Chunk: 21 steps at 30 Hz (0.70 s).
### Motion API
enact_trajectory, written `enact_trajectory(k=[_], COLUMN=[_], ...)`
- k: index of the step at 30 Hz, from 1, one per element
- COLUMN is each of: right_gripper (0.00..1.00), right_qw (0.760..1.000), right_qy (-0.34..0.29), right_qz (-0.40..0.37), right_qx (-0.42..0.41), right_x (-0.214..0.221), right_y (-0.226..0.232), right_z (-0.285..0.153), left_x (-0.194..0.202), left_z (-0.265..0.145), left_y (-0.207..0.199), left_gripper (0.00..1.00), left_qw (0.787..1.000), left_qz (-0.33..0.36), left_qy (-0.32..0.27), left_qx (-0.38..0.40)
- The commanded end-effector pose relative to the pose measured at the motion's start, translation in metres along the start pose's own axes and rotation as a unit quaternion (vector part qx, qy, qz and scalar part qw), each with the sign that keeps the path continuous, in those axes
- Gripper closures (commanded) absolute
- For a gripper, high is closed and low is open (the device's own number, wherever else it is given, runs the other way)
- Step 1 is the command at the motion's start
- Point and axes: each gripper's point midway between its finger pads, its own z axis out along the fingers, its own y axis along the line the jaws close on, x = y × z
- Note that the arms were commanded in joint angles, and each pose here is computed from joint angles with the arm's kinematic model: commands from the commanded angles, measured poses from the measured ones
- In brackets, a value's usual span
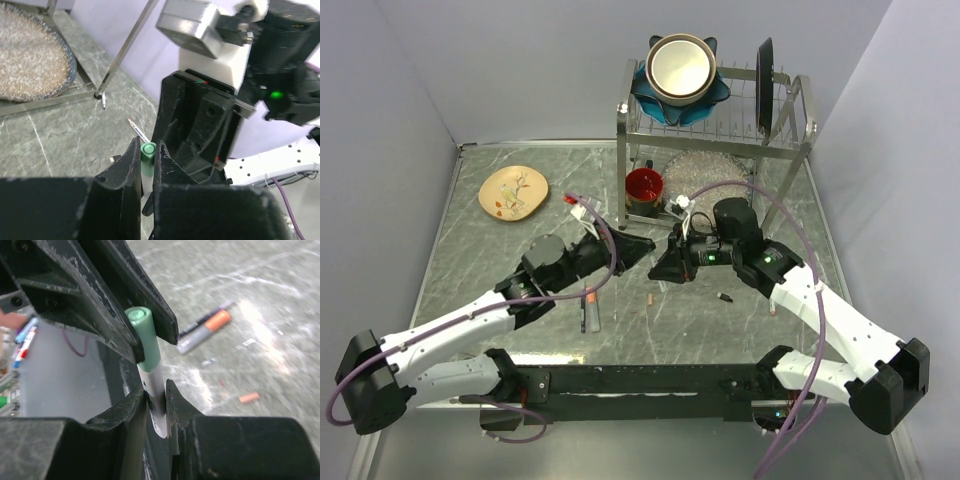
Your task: Insert the pens into the pen caps
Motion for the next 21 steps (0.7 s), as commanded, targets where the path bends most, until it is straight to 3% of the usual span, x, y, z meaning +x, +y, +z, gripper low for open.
enact_trajectory(k=[1,7,10,12,17,21], right_gripper=[1.00,1.00,1.00,1.00,1.00,1.00], right_qw=[0.890,0.893,0.901,0.907,0.924,0.928], right_qy=[-0.372,-0.353,-0.334,-0.324,-0.287,-0.284], right_qz=[-0.236,-0.236,-0.237,-0.236,-0.229,-0.223], right_qx=[0.121,0.151,0.142,0.128,0.104,0.093], right_x=[-0.239,-0.233,-0.220,-0.208,-0.168,-0.152], right_y=[0.038,0.030,0.026,0.027,0.027,0.029], right_z=[-0.096,-0.090,-0.079,-0.071,-0.045,-0.042], left_x=[0.210,0.198,0.168,0.129,0.036,-0.006], left_z=[-0.102,-0.093,-0.072,-0.052,-0.026,-0.022], left_y=[0.017,0.019,0.005,-0.002,-0.024,-0.034], left_gripper=[0.99,0.99,0.99,0.88,0.77,0.58], left_qw=[0.887,0.889,0.907,0.927,0.963,0.973], left_qz=[-0.130,-0.109,-0.099,-0.096,-0.058,-0.029], left_qy=[0.441,0.438,0.406,0.358,0.260,0.226], left_qx=[-0.051,-0.076,-0.061,-0.049,-0.031,-0.032])
